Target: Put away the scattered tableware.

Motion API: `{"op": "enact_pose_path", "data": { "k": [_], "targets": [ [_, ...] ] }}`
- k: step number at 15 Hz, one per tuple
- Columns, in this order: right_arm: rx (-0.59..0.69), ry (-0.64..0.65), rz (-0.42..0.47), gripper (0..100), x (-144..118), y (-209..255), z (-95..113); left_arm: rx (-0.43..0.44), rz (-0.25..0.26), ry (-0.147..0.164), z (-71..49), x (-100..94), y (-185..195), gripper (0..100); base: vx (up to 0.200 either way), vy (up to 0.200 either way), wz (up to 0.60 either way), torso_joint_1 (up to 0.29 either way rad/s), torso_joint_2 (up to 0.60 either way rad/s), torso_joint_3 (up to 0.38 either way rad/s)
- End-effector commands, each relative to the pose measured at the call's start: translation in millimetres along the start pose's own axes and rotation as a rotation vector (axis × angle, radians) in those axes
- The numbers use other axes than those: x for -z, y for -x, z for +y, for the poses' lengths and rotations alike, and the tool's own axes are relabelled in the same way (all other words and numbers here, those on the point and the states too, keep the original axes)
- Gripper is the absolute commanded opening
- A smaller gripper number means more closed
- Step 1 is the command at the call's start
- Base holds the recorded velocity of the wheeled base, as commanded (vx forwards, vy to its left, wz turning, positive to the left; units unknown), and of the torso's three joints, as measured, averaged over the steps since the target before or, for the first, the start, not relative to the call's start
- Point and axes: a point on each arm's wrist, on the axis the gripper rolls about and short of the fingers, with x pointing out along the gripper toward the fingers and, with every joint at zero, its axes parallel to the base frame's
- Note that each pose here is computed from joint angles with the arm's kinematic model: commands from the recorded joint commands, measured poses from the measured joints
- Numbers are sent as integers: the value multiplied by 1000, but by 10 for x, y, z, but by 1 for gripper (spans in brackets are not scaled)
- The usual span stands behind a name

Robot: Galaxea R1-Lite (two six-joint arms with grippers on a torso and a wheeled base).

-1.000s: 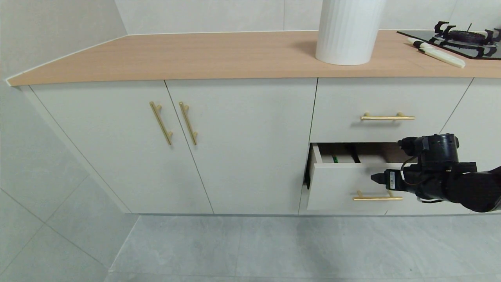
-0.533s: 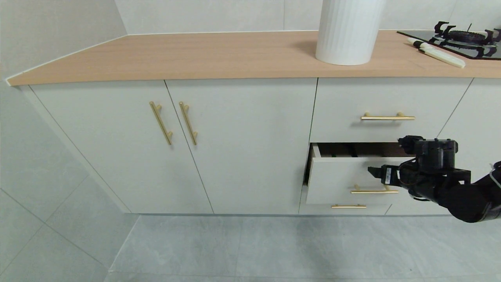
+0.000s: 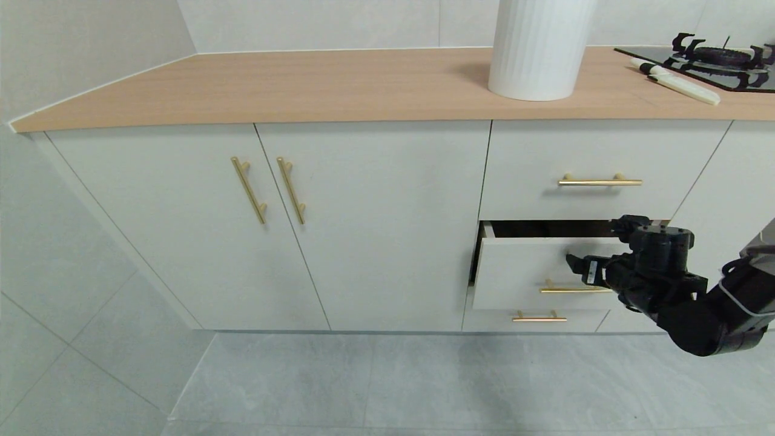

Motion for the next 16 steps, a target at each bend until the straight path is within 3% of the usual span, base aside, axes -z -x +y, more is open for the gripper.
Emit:
{"op": "enact_pose_path", "data": {
  "k": [1,16],
  "targets": [
    [3,3,13,100,78,-65,12,0,0,0,0,0,0,100,0,0,0,0,0,0],
    [165,-119,-103,100,-17,-467,51,0,0,0,0,0,0,100,0,0,0,0,0,0]
  ]
}}
